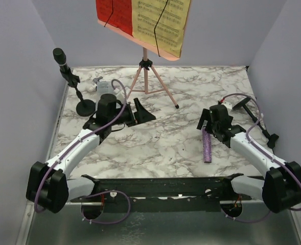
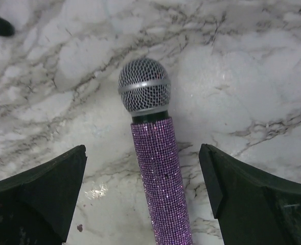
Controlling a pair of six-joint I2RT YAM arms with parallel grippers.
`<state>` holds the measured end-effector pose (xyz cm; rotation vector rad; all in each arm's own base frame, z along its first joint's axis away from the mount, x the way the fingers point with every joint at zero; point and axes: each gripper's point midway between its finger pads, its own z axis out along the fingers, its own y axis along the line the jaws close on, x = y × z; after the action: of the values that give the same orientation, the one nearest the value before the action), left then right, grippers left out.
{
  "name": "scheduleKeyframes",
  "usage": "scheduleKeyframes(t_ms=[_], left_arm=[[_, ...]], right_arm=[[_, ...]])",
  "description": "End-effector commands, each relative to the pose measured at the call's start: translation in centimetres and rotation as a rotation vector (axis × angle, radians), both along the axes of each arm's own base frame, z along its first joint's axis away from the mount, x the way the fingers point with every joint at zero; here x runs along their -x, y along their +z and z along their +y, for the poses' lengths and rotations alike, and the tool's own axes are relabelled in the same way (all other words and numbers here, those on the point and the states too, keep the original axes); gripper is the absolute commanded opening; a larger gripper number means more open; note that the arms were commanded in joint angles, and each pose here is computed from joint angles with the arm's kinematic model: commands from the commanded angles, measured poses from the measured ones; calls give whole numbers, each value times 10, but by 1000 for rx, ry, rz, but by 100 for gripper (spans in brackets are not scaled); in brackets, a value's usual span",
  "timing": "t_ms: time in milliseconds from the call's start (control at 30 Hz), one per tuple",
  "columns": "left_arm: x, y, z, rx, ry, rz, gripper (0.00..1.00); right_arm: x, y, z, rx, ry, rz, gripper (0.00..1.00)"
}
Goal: Set up the instrument practice props
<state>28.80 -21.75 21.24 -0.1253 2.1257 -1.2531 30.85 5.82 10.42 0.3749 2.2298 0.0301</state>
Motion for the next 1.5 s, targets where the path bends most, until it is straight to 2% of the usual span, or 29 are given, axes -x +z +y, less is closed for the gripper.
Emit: scheduleKeyframes(t_ms=[0,67,167,233,333,433,500,600,700,833,967,1100,1167,1233,1367,1467], left_arm=[[29,33,-64,21,-303,-139,95],[24,40,-74,16,-319,-154,95],[17,57,-86,20,-372,-191,96],[12,70,-93,8,-410,-227,96],[4,69,-95,-44,-421,-257,96],[3,48,-92,-93,-412,-251,96],[2,26,-86,-146,-403,-253,96],[1,1,-74,-232,-359,-206,96],[10,3,-81,-251,-389,-246,96],[13,3,-81,-262,-390,-260,96],[13,4,-80,-265,-392,-265,96],[11,3,-79,-281,-385,-271,96],[9,1,-77,-296,-378,-273,96],[8,-1,-75,-313,-371,-277,96],[5,-4,-71,-339,-359,-281,96],[3,-5,-71,-348,-352,-278,96]], right_arm=[[13,-19,3,-33,-13,119,99],[3,-13,-4,-105,-46,81,98],[-21,15,-14,-295,-71,-40,98],[-36,32,-41,-265,-165,-128,99],[-53,45,-107,-135,-390,-199,100],[-71,53,-155,-241,-501,-249,99],[-90,60,-168,-265,-530,-274,98],[-112,58,-188,-260,-649,-215,96],[-127,32,-204,-223,-741,-84,93],[-137,13,-219,-124,-777,-2,84],[-137,1,-222,-52,-776,14,79],[-141,-14,-219,-49,-755,35,61],[-144,-19,-219,-47,-746,46,39],[-145,-25,-217,-53,-746,83,26],[-138,-16,-214,-12,-797,153,14],[-137,6,-204,64,-779,144,1]])
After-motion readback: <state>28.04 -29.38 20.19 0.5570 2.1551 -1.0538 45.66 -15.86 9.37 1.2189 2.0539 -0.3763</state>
